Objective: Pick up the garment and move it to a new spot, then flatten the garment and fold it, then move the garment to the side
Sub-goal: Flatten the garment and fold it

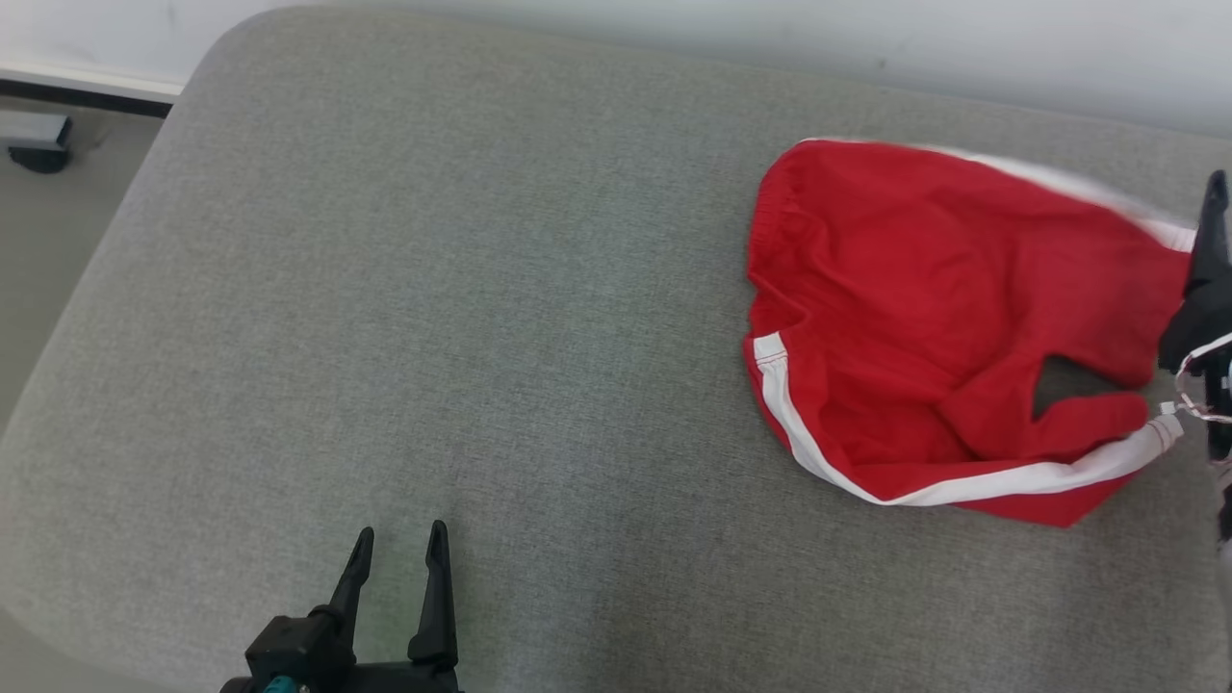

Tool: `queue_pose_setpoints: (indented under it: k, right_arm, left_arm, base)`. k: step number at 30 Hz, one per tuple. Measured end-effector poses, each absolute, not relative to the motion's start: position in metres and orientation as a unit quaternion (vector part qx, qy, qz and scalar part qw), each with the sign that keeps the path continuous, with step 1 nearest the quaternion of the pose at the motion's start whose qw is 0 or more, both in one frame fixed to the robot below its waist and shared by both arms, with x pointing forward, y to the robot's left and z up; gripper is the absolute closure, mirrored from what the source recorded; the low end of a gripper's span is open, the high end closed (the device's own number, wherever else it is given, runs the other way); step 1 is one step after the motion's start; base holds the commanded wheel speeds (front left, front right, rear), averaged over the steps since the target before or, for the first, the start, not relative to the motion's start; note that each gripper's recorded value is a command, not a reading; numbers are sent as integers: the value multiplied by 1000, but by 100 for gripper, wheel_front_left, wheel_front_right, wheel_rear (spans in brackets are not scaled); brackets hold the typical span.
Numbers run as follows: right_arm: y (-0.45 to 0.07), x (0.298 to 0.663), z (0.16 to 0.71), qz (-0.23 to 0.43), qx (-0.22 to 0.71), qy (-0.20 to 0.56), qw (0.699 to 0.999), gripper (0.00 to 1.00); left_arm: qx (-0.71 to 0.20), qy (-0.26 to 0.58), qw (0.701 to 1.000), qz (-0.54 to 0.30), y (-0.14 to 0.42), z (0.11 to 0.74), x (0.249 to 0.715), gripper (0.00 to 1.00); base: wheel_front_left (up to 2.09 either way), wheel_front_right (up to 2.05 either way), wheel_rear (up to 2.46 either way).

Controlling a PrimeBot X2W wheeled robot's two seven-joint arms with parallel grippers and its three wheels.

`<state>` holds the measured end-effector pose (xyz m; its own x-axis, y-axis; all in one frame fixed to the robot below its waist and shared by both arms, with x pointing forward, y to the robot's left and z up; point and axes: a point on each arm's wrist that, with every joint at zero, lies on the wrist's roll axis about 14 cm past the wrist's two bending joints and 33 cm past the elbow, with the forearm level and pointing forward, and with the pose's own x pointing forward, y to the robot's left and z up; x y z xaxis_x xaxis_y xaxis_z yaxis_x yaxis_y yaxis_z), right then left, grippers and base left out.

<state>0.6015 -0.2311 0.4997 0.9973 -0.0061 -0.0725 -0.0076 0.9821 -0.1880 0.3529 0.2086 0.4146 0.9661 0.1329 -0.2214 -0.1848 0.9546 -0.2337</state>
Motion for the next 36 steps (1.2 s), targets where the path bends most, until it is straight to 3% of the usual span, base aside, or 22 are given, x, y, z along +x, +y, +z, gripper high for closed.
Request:
queue_pose_setpoints:
  k: [12,25,36]
  right_arm:
    - [-216,540,488,-2,-38,15,999,0]
    - [-215,440,440,-9,18,75,997,0]
    - [-200,446,437,-4,61,78,995,0]
  left_arm:
    - [-120,86,988,49,195,425,365,0]
    - [-123,72,990,1,168,435,365,0]
    - [-122,82,989,1,169,429,358,0]
  base:
    - [0,0,0]
    - [0,0,0]
    - [0,0,0]
